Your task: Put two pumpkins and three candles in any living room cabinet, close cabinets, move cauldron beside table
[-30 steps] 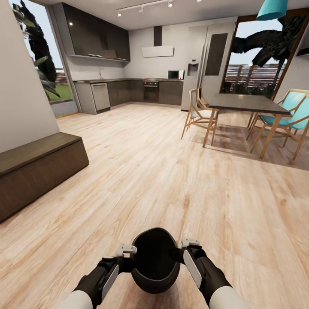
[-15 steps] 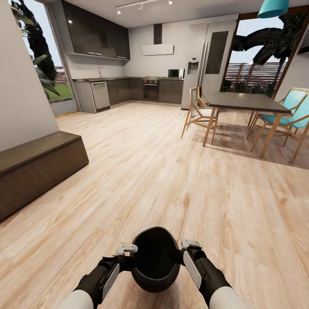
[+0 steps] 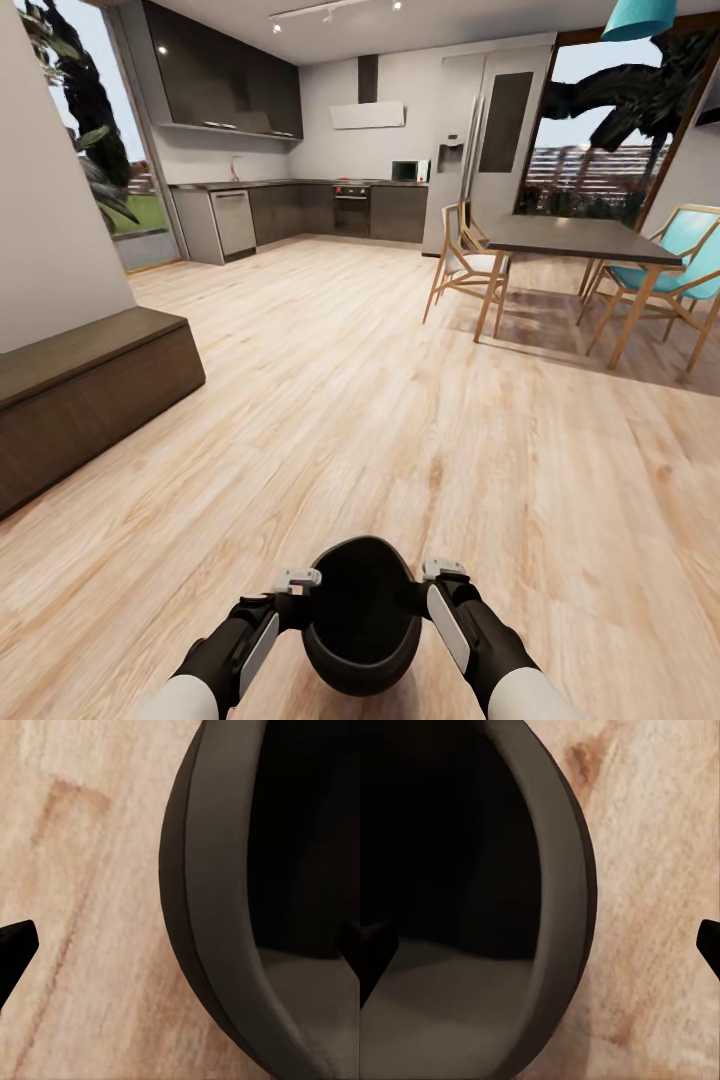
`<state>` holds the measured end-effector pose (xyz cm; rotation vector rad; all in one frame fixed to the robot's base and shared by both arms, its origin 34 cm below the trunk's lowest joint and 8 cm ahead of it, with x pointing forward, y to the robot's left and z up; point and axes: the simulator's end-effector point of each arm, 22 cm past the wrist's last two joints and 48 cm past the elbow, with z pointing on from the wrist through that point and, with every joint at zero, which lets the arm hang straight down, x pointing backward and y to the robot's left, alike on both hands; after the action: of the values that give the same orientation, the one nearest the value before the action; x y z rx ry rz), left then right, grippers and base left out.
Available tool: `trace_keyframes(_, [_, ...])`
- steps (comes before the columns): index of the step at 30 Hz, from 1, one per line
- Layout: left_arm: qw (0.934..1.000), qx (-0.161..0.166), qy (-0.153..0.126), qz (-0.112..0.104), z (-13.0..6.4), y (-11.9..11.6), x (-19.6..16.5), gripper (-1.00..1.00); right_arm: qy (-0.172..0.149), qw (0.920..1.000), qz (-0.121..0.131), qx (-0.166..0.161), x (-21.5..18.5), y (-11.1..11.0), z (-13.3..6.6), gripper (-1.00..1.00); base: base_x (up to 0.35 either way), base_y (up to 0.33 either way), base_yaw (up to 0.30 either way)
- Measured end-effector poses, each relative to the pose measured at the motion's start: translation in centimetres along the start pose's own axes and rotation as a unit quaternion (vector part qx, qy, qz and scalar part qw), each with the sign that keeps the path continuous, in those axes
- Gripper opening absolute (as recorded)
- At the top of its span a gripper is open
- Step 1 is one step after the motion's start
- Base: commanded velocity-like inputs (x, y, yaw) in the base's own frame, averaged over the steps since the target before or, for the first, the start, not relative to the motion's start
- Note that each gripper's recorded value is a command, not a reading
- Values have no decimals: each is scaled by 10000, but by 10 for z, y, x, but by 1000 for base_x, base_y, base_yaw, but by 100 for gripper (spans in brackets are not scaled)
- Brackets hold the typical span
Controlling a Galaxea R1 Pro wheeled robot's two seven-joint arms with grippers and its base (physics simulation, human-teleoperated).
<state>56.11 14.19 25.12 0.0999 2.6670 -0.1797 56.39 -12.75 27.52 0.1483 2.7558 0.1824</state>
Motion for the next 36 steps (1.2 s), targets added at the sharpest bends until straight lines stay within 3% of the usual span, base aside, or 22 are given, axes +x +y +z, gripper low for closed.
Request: trace_keyframes(36, [10000,-12,-73,-17,1,1,-2,100,274,9996,-36,46,24,-3,9,100,41,8,0])
